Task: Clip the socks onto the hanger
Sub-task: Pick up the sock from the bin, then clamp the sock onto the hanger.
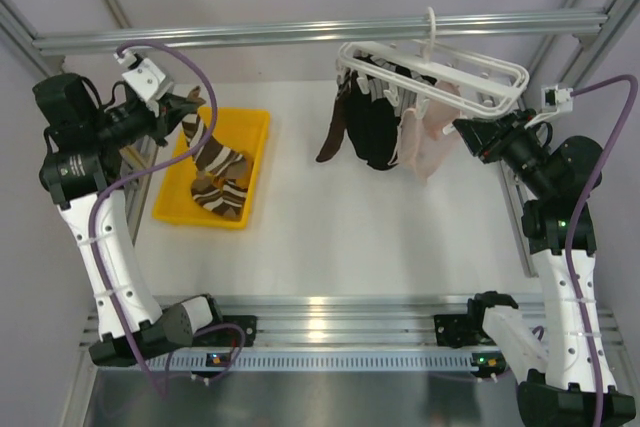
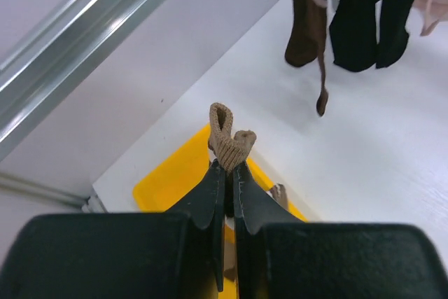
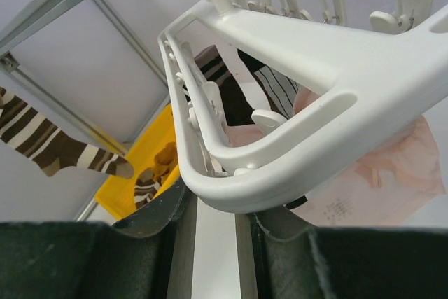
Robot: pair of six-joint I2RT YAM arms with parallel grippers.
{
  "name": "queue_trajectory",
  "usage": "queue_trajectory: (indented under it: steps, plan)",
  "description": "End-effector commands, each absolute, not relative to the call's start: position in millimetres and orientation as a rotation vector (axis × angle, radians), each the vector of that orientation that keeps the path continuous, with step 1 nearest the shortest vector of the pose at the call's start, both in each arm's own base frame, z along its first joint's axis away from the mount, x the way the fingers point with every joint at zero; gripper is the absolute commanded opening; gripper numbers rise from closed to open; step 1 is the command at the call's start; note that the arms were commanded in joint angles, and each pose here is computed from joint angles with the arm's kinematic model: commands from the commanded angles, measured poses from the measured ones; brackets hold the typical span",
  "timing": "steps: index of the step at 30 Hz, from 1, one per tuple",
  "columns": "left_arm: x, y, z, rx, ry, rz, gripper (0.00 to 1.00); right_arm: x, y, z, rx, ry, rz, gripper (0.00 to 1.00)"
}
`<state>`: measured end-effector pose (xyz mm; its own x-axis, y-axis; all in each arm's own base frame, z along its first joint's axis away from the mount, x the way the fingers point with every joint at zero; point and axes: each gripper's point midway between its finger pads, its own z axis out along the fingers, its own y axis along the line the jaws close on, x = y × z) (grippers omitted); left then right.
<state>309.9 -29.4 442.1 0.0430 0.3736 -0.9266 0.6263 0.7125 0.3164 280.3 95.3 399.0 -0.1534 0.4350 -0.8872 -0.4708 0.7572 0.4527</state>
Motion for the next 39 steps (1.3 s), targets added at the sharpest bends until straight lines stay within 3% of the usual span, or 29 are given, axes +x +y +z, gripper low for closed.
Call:
queue_trajectory:
  steps: [1,9,18,30,39]
  plan:
    - [298.0,-54.0,444.9,0.906,1.454,-0.383,0.0,274.9,95.6,417.2,-0.056,1.474,0.792,0.0]
    - [261.8,-99.4,418.2,1.007,1.339,-0.522,0.0,273.5,97.8,416.9,-0.046,1.469,0.821,0.0]
    - [249.5,-225.4,398.4,1.121,1.193,-0.624,0.0,273.7,100.4,413.3,-0.026,1.475,0.861,0.0]
    - [226.9,-355.5,391.0,1.118,1.017,-0.515,0.0,271.8,103.9,409.9,0.036,1.504,0.935,0.0]
    - [241.2,-405.4,392.7,0.979,0.985,-0.411,0.0,266.3,104.3,407.9,0.045,1.507,0.94,0.0]
